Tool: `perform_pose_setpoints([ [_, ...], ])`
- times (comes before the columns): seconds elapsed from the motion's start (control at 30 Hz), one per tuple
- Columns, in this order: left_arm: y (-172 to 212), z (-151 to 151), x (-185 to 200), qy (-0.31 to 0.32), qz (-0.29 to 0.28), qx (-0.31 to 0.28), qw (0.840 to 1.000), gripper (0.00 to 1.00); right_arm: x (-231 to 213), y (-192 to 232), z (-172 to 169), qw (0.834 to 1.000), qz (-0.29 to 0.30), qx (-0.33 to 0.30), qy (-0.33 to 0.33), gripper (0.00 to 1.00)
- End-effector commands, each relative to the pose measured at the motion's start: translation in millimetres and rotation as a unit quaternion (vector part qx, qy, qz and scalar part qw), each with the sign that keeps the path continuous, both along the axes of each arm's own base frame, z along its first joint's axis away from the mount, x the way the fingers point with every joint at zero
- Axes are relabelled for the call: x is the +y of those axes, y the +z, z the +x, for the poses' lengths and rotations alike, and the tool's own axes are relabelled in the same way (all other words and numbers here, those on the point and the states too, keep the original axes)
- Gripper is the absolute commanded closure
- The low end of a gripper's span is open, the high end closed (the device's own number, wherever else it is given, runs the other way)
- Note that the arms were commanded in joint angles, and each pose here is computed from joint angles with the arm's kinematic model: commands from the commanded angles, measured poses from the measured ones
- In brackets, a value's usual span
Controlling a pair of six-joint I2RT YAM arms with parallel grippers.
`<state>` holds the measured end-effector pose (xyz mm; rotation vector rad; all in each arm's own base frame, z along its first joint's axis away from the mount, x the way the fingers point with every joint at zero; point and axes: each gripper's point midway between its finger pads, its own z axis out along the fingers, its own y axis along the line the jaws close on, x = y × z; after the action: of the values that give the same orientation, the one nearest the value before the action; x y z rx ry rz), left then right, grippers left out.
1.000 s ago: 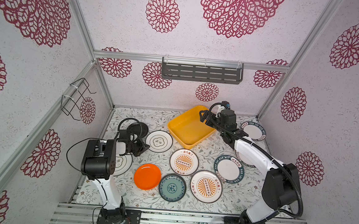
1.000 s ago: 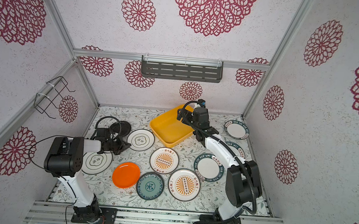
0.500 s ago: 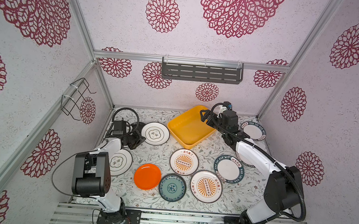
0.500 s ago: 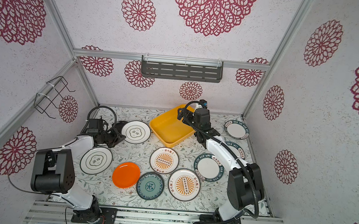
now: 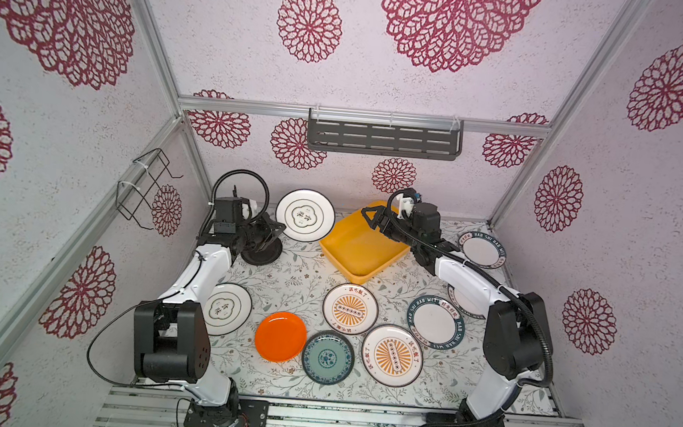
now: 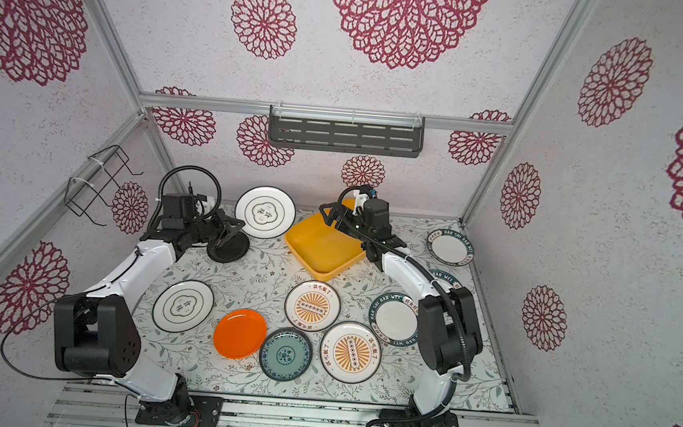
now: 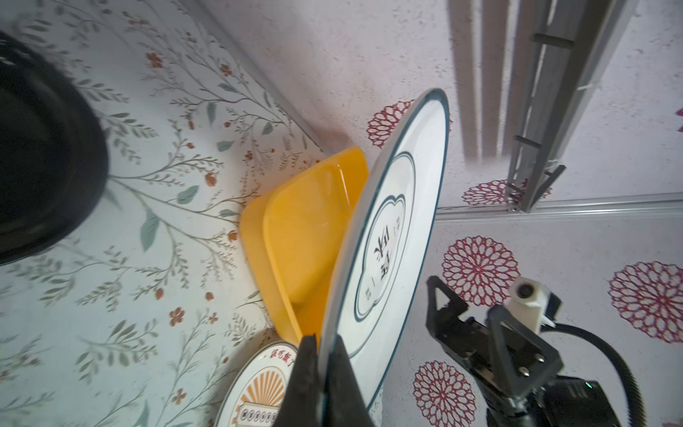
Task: Place the plates into the plastic bin on the countertop
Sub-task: 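Carry the plate to the right gripper while right gripper grasps its rim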
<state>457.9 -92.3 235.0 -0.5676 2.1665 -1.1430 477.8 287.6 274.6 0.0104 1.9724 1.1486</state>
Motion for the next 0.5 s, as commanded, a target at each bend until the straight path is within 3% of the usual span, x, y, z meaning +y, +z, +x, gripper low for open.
perform_pose_setpoints([
  [0.0,20,15,-31,-0.041,-0.027,-0.038,0.998,1.00,13,33,-8,0.998,0.032,-0.029,0.046,0.08],
  [0.17,23,26,-69,-0.081,-0.058,-0.052,0.994,1.00,16,21,-6,0.998,0.021,-0.005,0.054,0.18],
  [0.47,23,33,-99,-0.114,-0.072,-0.054,0.989,1.00,6,-4,3,0.999,0.000,0.029,0.017,0.54],
])
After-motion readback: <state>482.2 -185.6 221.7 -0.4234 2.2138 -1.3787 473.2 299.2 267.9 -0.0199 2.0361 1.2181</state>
